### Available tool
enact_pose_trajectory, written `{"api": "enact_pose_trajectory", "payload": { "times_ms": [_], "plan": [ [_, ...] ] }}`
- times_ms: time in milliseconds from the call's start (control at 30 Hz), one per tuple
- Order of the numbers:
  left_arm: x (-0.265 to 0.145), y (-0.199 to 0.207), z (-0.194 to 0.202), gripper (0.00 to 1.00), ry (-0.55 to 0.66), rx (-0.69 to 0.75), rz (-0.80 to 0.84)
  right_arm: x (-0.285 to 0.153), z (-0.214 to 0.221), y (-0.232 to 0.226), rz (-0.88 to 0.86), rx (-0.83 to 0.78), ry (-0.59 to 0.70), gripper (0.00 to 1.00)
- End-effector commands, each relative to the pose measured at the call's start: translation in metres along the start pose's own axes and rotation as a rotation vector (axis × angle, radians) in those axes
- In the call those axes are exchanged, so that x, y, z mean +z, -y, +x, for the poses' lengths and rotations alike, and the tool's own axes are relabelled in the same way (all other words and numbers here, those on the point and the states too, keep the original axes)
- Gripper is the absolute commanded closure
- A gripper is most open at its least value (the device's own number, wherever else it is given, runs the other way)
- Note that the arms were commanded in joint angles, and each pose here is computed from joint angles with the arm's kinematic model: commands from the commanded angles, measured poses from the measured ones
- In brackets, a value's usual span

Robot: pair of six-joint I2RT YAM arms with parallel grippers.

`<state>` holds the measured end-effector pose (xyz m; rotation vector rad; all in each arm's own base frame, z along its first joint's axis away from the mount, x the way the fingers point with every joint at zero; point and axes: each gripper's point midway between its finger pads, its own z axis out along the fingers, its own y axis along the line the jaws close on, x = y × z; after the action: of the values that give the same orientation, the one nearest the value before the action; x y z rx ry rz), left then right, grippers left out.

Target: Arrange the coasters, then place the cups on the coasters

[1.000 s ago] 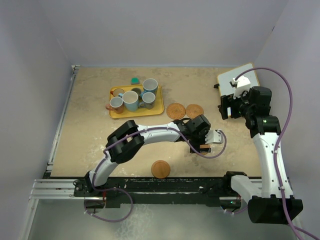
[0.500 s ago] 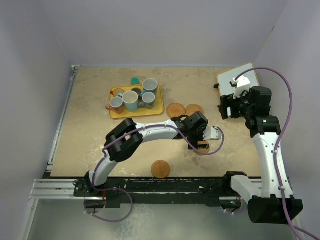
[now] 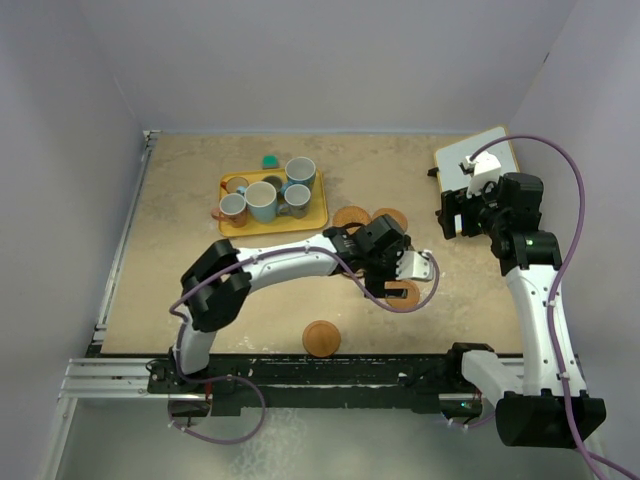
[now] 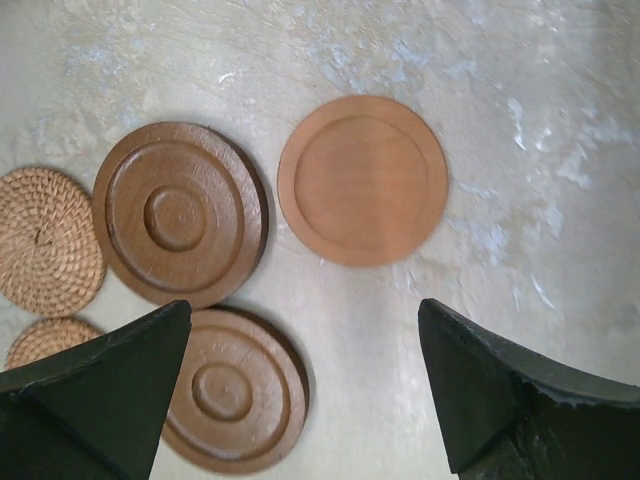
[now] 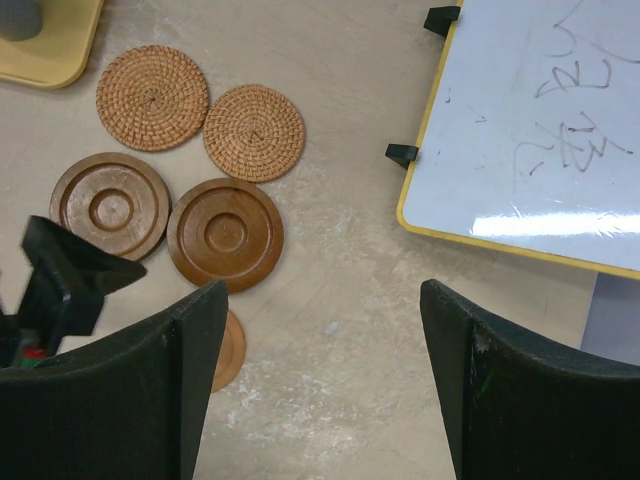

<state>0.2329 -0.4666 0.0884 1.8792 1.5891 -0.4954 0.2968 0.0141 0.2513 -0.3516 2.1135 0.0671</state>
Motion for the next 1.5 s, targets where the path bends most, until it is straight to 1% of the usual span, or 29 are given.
{"api": "enact_pose_trajectory", "payload": {
  "times_ms": [0,100,233,367,600,700,800,1000,1167,1467],
  "plan": [
    [-0.042,0.016,0.005,0.08,-0.005,0.124,0.053,-0.006,-0.017,0.001,0.001,-0.01,0.048,0.2],
    [-0.054,0.037,0.036,0.08,-0.056,0.182,0.1,-0.006,-0.017,0.001,0.001,-0.01,0.048,0.2],
    [-0.068,0.059,0.062,0.08,-0.079,0.237,0.142,-0.005,-0.016,0.001,-0.002,-0.01,0.043,0.2],
    [-0.069,0.073,0.089,0.08,-0.11,0.272,0.156,-0.003,-0.014,0.002,-0.005,-0.008,0.034,0.2],
    [-0.06,0.083,0.107,0.08,-0.135,0.271,0.175,0.001,-0.011,0.003,-0.003,-0.008,0.019,0.2],
    [-0.055,0.085,0.11,0.08,-0.135,0.266,0.173,0.002,-0.01,0.003,-0.003,-0.008,0.015,0.2],
    [-0.049,0.079,0.11,0.08,-0.133,0.251,0.135,0.003,-0.009,0.003,-0.004,-0.009,0.012,0.2],
    [-0.038,0.052,0.099,0.09,-0.114,0.227,0.002,0.002,-0.009,0.003,-0.006,-0.011,0.013,0.2],
    [-0.03,0.034,0.09,0.08,-0.098,0.218,-0.074,0.002,-0.01,0.003,-0.006,-0.013,0.014,0.2],
    [-0.004,0.02,0.066,0.08,-0.062,0.169,-0.065,0.001,-0.01,0.003,-0.006,-0.016,0.015,0.2]
  ]
}}
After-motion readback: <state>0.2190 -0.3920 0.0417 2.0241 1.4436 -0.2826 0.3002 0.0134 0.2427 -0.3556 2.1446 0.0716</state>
